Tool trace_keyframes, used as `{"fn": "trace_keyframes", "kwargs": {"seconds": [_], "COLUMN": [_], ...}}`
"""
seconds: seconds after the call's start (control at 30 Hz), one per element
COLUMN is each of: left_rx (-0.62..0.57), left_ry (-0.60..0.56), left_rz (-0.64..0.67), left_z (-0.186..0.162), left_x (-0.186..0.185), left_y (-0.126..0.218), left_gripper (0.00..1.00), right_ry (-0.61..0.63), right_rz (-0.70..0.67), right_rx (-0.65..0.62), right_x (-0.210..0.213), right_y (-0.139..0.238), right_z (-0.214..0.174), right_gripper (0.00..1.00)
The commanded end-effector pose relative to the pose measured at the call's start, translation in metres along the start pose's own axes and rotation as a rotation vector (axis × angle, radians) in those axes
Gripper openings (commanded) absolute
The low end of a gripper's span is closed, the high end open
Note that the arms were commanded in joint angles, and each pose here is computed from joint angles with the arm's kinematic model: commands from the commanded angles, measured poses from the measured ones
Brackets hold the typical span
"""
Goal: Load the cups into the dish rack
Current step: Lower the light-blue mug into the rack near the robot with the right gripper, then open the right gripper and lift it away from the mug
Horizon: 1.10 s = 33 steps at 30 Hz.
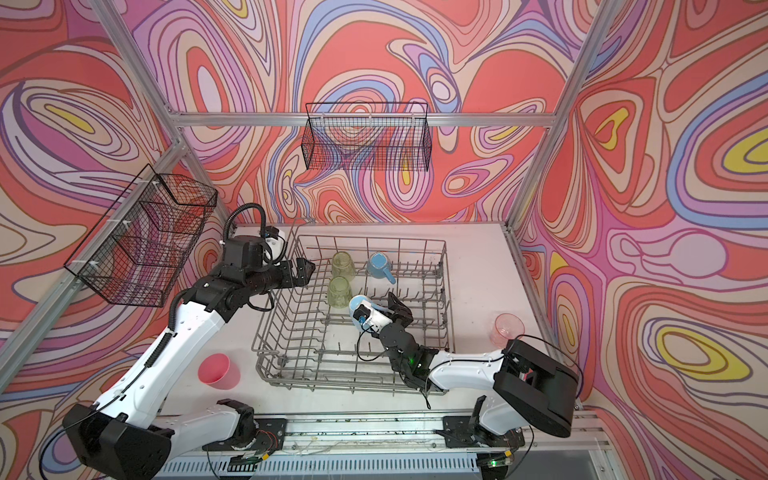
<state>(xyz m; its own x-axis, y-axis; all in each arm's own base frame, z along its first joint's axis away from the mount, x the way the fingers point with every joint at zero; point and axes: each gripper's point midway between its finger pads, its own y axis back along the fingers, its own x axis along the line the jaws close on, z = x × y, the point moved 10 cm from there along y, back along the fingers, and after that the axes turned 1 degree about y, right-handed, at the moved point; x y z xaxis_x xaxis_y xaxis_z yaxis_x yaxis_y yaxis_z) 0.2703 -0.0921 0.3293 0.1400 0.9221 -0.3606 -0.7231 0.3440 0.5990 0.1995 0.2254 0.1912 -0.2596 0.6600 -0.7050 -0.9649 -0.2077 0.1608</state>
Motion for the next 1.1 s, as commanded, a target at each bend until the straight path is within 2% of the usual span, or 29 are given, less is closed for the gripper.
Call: {"fn": "trace_keyframes", "kwargs": {"seconds": [0.0, 0.2, 0.63, 0.87, 1.07], "left_rx": [-0.017, -0.022, -0.03, -0.026, -0.021], "left_ry": [-0.001, -0.003, -0.006, -0.008, -0.009], "left_rz": [0.031, 0.033, 0.036, 0.041, 0.049], "left_z": [-0.002, -0.001, -0.001, -0.001, -0.001], "left_x": [0.005, 0.005, 0.005, 0.006, 0.006], "left_y": [0.004, 0.006, 0.008, 0.008, 0.007], "left_gripper": [1.0, 1.0, 1.0, 1.0, 1.0], "right_ry": [-0.104, -0.168, -0.155, -0.208, -0.26], "right_rz": [-0.013, 0.078, 0.185, 0.239, 0.379], "right_rx": [-0.012, 0.046, 0.108, 0.149, 0.199], "right_x": [-0.014, -0.018, 0.006, -0.005, -0.018], "right_y": [0.007, 0.017, 0.004, 0.001, 0.0], "right_z": [0.008, 0.003, 0.003, 0.005, 0.011], "right_gripper": [0.6, 0.63, 0.66, 0.71, 0.77]}}
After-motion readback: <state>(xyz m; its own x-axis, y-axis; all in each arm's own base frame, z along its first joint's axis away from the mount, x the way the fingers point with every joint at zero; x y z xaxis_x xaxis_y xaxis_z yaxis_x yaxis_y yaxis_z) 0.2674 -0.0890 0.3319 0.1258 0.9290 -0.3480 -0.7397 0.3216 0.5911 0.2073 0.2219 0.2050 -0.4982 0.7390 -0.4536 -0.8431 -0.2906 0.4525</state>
